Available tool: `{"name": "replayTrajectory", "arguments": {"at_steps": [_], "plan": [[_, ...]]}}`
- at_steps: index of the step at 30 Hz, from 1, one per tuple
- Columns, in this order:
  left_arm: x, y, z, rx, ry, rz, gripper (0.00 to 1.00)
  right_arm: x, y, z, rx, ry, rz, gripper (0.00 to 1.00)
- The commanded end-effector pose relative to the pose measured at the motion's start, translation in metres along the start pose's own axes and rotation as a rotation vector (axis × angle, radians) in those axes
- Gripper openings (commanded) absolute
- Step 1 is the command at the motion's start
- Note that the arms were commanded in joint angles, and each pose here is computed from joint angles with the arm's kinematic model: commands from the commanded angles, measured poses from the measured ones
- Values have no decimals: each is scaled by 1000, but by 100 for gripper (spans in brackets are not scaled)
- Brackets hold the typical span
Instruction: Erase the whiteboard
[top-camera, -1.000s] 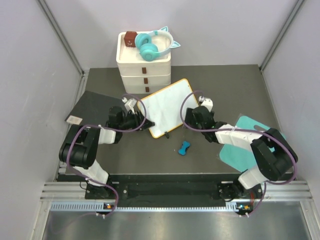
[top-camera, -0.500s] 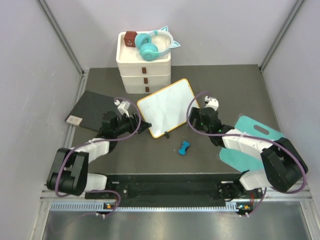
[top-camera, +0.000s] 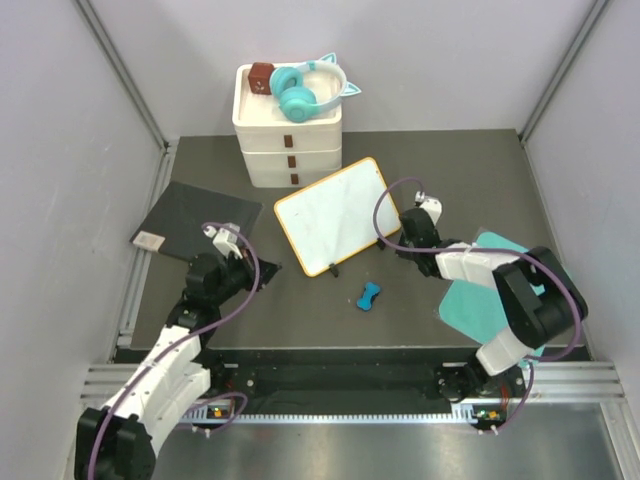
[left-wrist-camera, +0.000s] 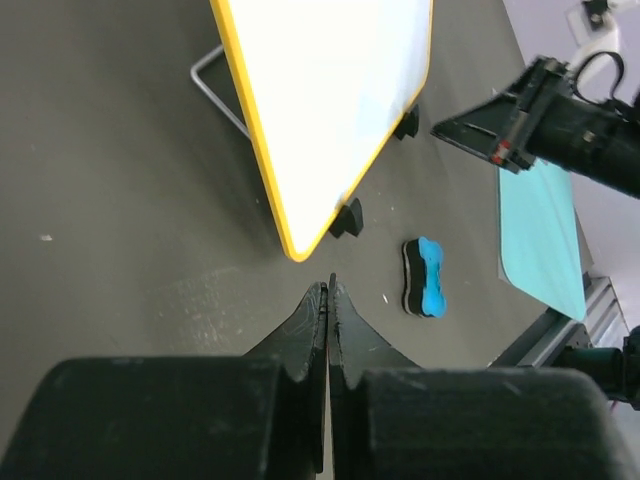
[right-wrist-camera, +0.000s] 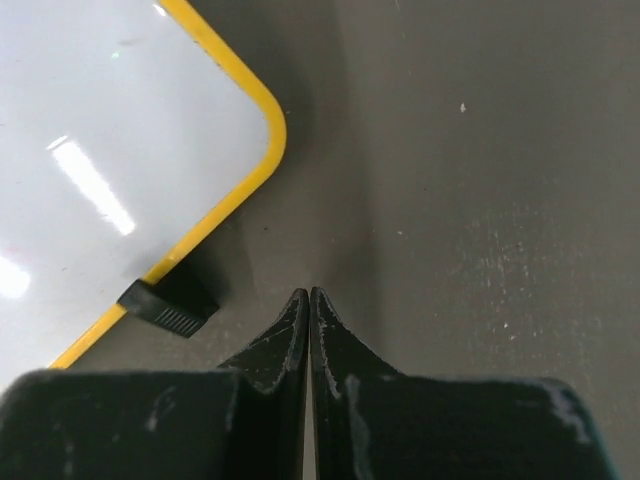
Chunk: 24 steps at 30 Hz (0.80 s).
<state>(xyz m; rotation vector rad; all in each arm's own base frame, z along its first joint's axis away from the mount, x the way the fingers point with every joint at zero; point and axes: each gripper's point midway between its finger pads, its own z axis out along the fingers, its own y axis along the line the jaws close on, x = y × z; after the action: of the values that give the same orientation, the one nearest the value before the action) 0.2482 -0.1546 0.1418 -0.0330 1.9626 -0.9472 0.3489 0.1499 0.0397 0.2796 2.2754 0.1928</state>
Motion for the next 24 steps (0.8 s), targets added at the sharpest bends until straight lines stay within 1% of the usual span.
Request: {"name": "replayTrajectory", "arguments": {"at_steps": [1, 4, 5, 6, 8, 9, 10, 11, 12, 13, 15, 16, 18, 21, 22, 24], "plan": [[32, 9, -6, -42, 52, -101, 0, -17, 7, 16, 18, -15, 38, 0], [51, 9, 0, -42, 81, -137, 0, -16, 14, 27, 4, -5, 35, 0], [60, 6, 2, -41, 107, -137, 0, -20, 19, 30, -7, -13, 37, 0], [65, 13, 6, -81, 110, -144, 0, -20, 21, 32, -11, -10, 36, 0], [77, 10, 11, -96, 140, -159, 0, -20, 28, 37, -35, -2, 28, 0], [81, 16, 17, -139, 137, -183, 0, -20, 30, 38, -50, -3, 25, 0], [88, 13, 20, -141, 156, -183, 0, -17, 33, 38, -72, 8, 25, 0], [90, 13, 23, -150, 155, -192, 0, -20, 40, 38, -104, -7, 30, 0], [99, 20, 26, -185, 176, -206, 0, -19, 43, 37, -129, -9, 29, 0], [94, 14, 32, -164, 136, -219, 0, -11, 45, 35, -166, 11, 29, 0], [104, 20, 35, -182, 138, -243, 0, -9, 52, 29, -212, 8, 43, 0], [100, 16, 39, -167, 114, -255, 0, 1, 53, 27, -234, 37, 52, 0], [103, 21, 42, -194, 122, -256, 0, 7, 57, 21, -259, 48, 54, 0], [102, 24, 47, -222, 137, -226, 0, 23, 63, 13, -285, 81, 30, 0], [101, 25, 47, -227, 139, -214, 0, 29, 60, 12, -266, 90, 25, 0], [96, 31, 48, -263, 115, -198, 0, 35, 67, 5, -288, 97, 20, 0]]}}
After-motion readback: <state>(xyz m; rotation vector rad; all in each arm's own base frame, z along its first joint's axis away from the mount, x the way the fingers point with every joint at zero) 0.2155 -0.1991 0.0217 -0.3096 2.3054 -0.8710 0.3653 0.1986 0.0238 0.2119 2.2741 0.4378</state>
